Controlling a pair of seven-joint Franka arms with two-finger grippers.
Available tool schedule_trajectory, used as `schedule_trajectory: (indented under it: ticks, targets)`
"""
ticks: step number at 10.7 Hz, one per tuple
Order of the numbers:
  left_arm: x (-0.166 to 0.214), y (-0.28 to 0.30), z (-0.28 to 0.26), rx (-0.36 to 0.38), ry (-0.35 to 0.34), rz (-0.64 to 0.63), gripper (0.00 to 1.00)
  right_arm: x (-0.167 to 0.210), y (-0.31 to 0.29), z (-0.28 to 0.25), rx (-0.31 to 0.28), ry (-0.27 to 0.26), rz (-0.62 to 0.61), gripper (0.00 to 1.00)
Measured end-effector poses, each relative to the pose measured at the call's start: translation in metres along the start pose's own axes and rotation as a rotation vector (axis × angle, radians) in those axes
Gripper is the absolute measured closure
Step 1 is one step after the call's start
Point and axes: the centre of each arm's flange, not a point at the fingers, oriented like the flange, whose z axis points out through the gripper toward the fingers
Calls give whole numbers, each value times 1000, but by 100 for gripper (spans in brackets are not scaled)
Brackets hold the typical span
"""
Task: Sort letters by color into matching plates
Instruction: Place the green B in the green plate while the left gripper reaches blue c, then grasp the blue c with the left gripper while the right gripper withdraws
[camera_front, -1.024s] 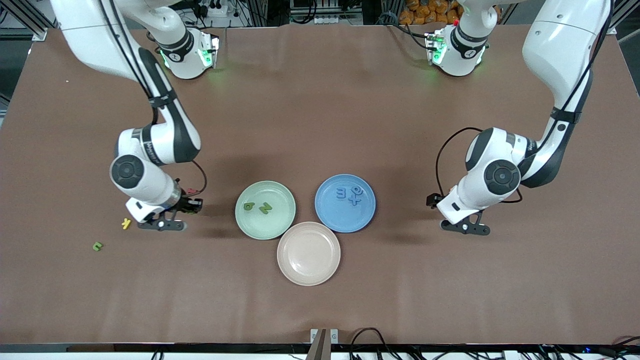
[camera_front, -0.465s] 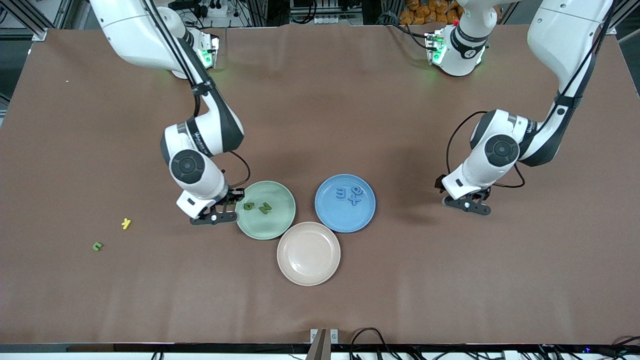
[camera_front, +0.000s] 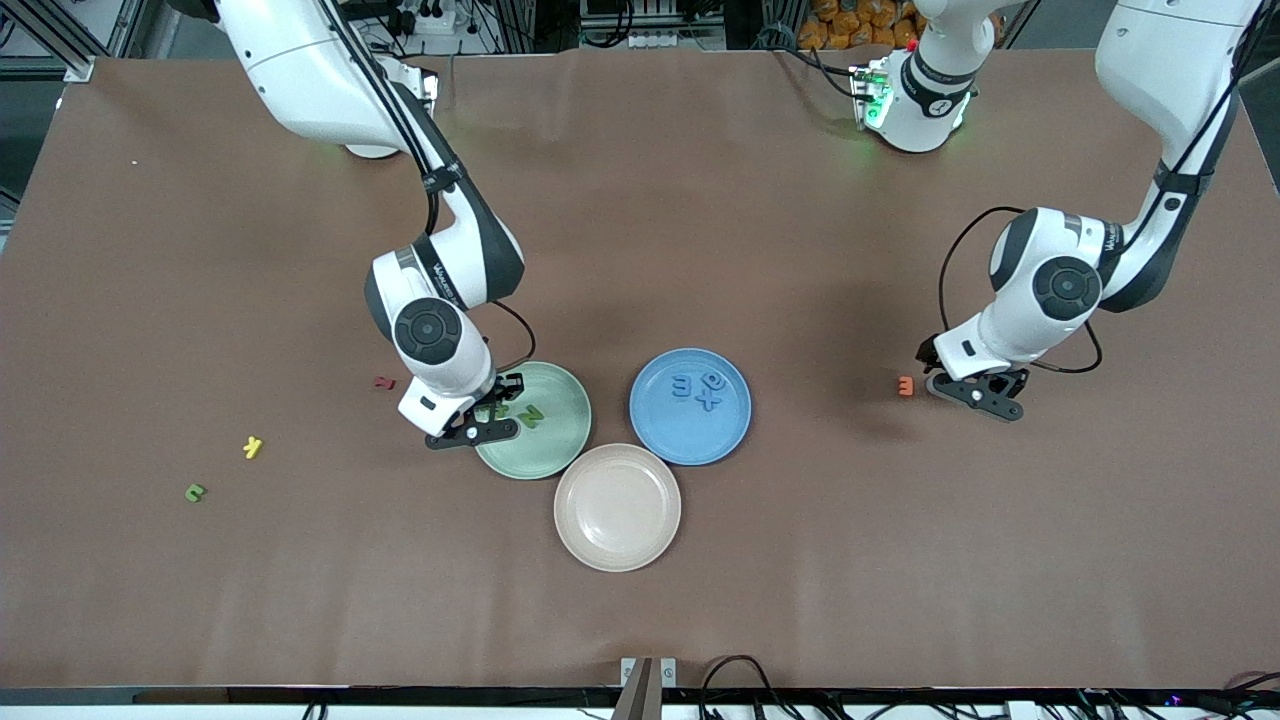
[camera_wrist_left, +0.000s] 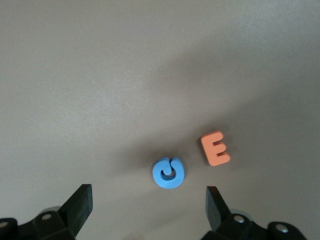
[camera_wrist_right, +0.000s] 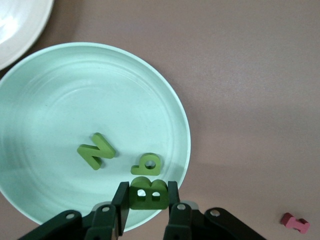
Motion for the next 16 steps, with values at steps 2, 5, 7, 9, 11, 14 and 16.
schedule_trajectory:
  ticks: [2, 5, 7, 9, 11, 14, 16]
  targets:
    - [0, -1, 11, -14, 23, 19, 0, 3, -3, -7, 2, 16, -2, 51]
    - [2, 5, 28, -38, 34, 23, 0, 9, 0, -15, -6, 36, 1, 10]
    - [2, 6, 35, -48, 42, 23, 0, 14, 14, -16, -23, 43, -10, 0]
    - [2, 5, 40, -51, 45, 26, 0, 25, 58, -19, -30, 48, 0, 0]
    - [-3, -3, 46, -38, 47, 38, 0, 34, 116, -19, -39, 46, -15, 0]
    - [-11, -20, 53, -29, 53, 34, 0, 40, 196, -17, -55, 57, -68, 0]
    - [-10, -17, 56, -34, 54, 38, 0, 41, 245, -17, -64, 80, -162, 0]
